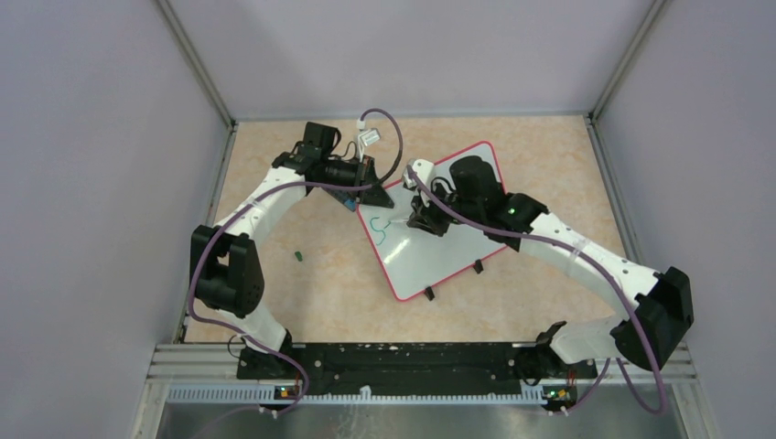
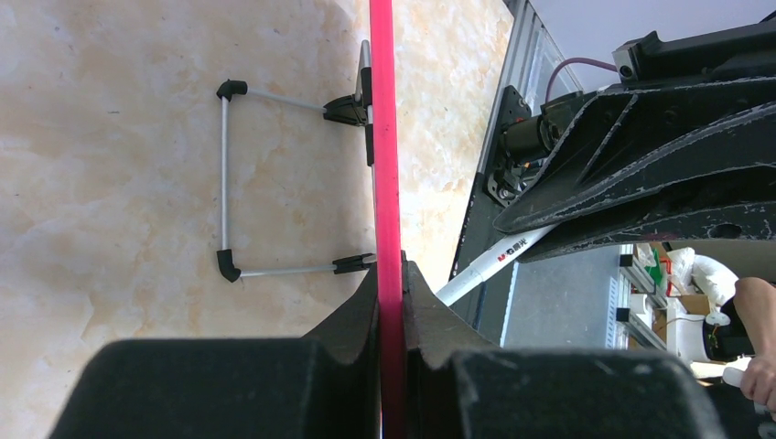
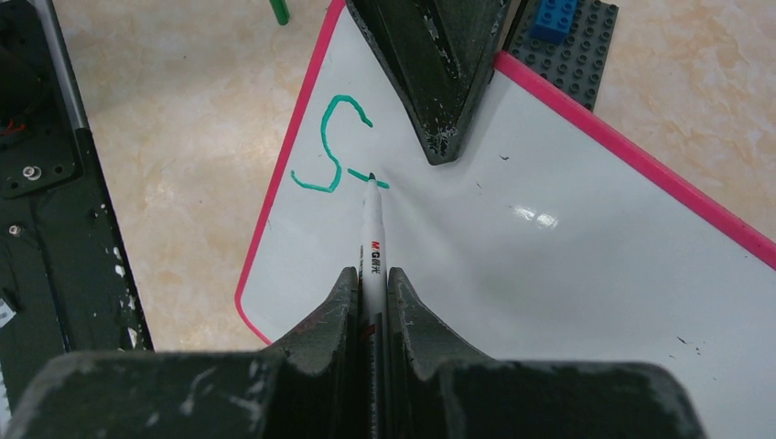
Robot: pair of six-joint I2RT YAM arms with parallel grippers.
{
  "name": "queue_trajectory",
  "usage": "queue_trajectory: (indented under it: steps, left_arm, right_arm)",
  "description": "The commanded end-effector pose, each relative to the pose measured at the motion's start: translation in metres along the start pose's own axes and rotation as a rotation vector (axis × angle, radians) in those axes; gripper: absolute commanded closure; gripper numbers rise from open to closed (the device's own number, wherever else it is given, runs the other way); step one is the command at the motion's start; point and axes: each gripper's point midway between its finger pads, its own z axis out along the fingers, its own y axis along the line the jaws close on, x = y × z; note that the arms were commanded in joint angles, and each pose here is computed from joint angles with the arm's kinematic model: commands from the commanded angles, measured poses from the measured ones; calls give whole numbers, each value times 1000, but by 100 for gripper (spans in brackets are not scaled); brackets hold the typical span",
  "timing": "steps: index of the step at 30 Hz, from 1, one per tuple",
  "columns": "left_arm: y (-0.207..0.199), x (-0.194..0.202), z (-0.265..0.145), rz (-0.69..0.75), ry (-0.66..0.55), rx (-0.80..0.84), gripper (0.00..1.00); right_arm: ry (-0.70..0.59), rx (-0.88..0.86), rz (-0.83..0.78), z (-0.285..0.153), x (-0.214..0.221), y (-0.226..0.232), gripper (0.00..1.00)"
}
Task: Write a sentence on the whiteboard
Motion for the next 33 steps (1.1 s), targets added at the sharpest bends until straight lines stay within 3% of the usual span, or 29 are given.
queue_trajectory:
  steps: [1,16,33]
  left_arm:
    - [-12,2,5,46,4,70,100]
    - [-12,2,7,32,7,73,100]
    - [-11,2,7,31,8,69,100]
  right_arm:
    - [-86,28,-40,-3,-34,-8,100]
    - [-95,33,-40,6,-40,-13,100]
    - [-14,31,-21,10,0,-8,100]
